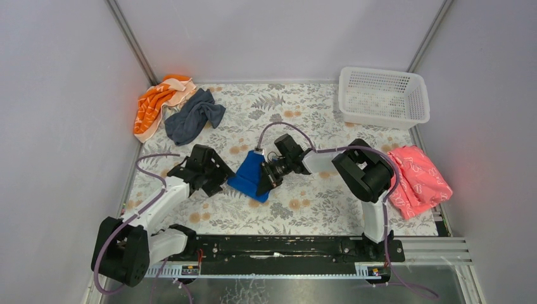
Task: Roll the towels
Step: Roll the towel at the center of the board.
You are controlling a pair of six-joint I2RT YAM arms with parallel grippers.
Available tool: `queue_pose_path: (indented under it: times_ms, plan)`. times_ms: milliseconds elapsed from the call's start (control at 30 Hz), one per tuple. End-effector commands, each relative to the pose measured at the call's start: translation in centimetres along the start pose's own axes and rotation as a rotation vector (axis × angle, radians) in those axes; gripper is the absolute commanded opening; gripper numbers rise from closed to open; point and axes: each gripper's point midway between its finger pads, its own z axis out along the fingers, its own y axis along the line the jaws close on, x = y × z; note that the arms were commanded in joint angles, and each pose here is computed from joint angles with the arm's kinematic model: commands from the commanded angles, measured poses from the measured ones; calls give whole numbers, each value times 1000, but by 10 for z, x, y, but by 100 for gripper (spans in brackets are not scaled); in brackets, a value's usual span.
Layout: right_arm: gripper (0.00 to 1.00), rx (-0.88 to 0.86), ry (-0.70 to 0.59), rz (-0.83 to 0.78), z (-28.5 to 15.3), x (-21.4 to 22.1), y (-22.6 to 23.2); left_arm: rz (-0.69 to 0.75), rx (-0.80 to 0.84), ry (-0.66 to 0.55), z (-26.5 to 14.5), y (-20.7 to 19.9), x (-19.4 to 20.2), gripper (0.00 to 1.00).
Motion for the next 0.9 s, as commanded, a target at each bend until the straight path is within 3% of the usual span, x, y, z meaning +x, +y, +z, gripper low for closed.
queue_pose_path:
  times_ms: [0, 267, 467, 667, 767, 867]
  plan:
    - [0, -91, 61, 184, 3, 18, 1, -6, 0, 46, 3, 3, 11, 72]
    - [1, -70, 82, 296, 3, 27, -19, 5, 17, 42, 18, -15, 6, 71]
    - [5, -18, 82, 266, 0, 25, -23, 6, -60, 56, 36, -2, 9, 66]
    - [19, 96, 28, 143, -18, 13, -21, -4, -160, 89, 46, 31, 23, 58]
    - [34, 172, -16, 49, -30, 4, -16, -1, -181, 85, 45, 39, 25, 54]
    - [43, 267, -53, -67, -44, -7, -9, 8, -199, 82, 46, 44, 25, 53]
